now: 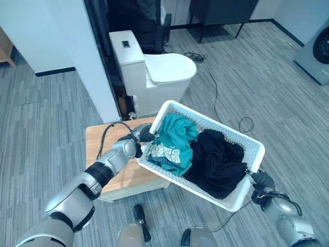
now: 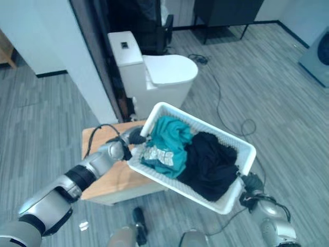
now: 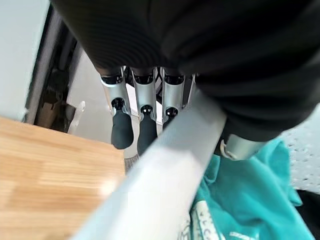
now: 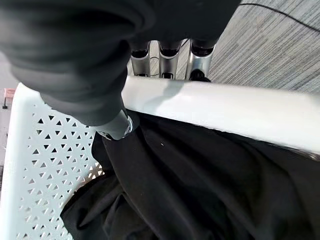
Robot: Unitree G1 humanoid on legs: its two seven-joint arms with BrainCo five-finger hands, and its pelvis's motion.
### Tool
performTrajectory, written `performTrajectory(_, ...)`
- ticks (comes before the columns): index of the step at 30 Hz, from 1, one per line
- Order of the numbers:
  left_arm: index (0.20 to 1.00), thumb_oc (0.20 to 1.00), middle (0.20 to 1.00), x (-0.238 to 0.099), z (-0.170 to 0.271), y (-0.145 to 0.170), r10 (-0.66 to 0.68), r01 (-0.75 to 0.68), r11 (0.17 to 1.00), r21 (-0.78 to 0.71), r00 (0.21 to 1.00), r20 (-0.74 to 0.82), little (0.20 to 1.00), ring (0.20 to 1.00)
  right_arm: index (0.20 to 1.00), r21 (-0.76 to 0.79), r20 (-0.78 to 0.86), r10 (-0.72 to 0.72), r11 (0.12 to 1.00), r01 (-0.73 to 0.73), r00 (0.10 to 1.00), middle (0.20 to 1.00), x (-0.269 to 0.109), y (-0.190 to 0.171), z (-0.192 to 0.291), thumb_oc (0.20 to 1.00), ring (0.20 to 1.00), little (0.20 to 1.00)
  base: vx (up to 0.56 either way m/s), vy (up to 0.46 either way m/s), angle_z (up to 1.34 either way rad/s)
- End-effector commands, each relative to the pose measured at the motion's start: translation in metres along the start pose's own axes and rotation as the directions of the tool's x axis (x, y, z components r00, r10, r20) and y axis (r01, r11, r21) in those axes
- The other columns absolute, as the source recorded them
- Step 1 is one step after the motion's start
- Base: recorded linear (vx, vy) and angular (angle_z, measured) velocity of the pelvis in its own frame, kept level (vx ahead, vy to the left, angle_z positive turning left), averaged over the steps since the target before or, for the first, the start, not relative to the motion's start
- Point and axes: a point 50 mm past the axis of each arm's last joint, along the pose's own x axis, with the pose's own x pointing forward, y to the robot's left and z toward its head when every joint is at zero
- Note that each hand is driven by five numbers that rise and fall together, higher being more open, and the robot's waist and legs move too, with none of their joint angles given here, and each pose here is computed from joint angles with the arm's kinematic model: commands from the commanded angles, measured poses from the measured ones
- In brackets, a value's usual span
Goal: Grab the laundry basket,head to the washer,open it,put in the laundry and shut it.
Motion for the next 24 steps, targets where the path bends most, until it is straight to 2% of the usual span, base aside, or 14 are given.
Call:
performTrajectory(1, 0.2, 0.2, 0.2, 0.013, 0.077, 0.008, 0.048, -0.039, 0.998, -0.04, 0.958, 0.283, 0.2, 0.2, 0.2, 0.026, 0.225, 0.139, 0.989, -0.148, 0.964, 0.2, 0.007, 0.019, 0.049, 0.2, 0.2, 0.2, -0.19, -0.207, -1.01)
performTrajectory(6, 0.2, 0.2, 0.2, 0.011, 0.061, 0.01, 0.06, -0.044, 0.996, -0.071, 0.968, 0.243, 0.2, 0.2, 0.2, 0.02, 0.213, 0.136, 0.989, -0.143, 0.968, 0.2, 0.009, 0.02, 0.048, 0.2, 0.2, 0.2, -0.13, -0.194, -0.73)
performTrajectory(10, 0.2, 0.2, 0.2, 0.005, 0.037, 0.017, 0.095, -0.076, 0.991, -0.11, 0.979, 0.181, 0.2, 0.2, 0.2, -0.02, 0.206, 0.165, 0.986, -0.165, 0.964, 0.2, 0.009, 0.021, 0.052, 0.2, 0.2, 0.2, -0.17, -0.428, -0.37)
performTrajectory(14, 0.2, 0.2, 0.2, 0.007, 0.038, 0.026, 0.133, -0.109, 0.984, -0.138, 0.975, 0.179, 0.2, 0.2, 0.2, -0.025, 0.231, 0.168, 0.986, -0.167, 0.958, 0.2, 0.013, 0.019, 0.066, 0.2, 0.2, 0.2, -0.22, -0.315, -0.56)
performTrajectory(17, 0.2, 0.2, 0.2, 0.001, 0.028, 0.035, 0.172, -0.147, 0.977, -0.156, 0.972, 0.161, 0.2, 0.2, 0.2, -0.03, 0.216, 0.217, 0.976, -0.216, 0.952, 0.2, 0.022, 0.033, 0.069, 0.2, 0.2, 0.2, -0.1, -0.192, -0.39)
performTrajectory(24, 0.2, 0.2, 0.2, 0.002, 0.026, 0.028, 0.169, -0.144, 0.973, -0.18, 0.976, 0.134, 0.2, 0.2, 0.2, -0.003, 0.189, 0.255, 0.966, -0.259, 0.948, 0.2, 0.024, 0.046, 0.059, 0.2, 0.2, 0.2, 0.0, -0.066, -0.31)
